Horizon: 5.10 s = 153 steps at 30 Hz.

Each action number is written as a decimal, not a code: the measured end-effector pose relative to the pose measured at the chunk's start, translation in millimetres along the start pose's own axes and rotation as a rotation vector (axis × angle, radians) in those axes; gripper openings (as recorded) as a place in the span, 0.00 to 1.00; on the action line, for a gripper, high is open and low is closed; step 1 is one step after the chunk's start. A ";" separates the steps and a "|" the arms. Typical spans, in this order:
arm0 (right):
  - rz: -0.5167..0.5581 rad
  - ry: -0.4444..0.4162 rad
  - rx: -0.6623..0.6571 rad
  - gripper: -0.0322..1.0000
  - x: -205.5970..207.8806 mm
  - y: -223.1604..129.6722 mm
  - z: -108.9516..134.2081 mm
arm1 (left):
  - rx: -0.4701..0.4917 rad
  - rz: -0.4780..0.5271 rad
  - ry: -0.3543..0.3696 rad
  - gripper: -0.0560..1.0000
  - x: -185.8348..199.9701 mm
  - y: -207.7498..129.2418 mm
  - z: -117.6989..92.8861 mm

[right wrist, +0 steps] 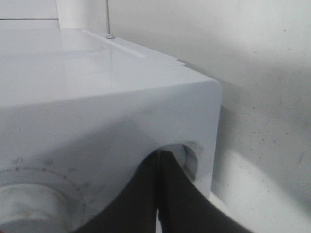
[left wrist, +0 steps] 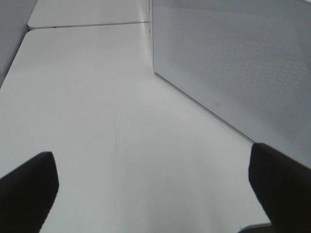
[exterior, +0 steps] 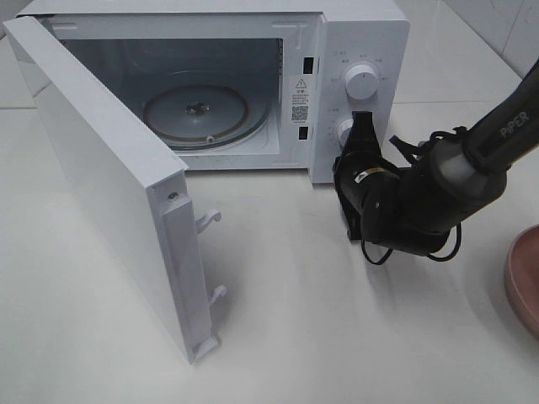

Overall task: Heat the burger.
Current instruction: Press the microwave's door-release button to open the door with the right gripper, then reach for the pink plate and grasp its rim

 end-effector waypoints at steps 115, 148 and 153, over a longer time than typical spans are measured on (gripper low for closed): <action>0.877 -0.805 1.492 0.92 172.8 131.8 -21.6 | 0.001 0.000 0.001 0.99 0.0 0.0 0.1; 0.899 -0.867 1.485 0.70 134.9 131.3 -63.1 | 0.001 0.000 0.001 0.99 0.0 0.0 0.1; 0.865 -0.891 1.491 0.49 134.1 135.9 -62.5 | 0.001 0.000 0.001 0.99 0.0 0.0 0.1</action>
Point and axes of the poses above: a point on each arm's last joint axis where the gripper is mounted, x pointing back along that axis away from the gripper, z along the wrist's bending axis when the last joint is at zero, y = z × x, the point moved 5 cm from there along -x, pointing out along that axis toward the gripper, and after that the axes turned 2 degrees about x, right-handed, at the moved point
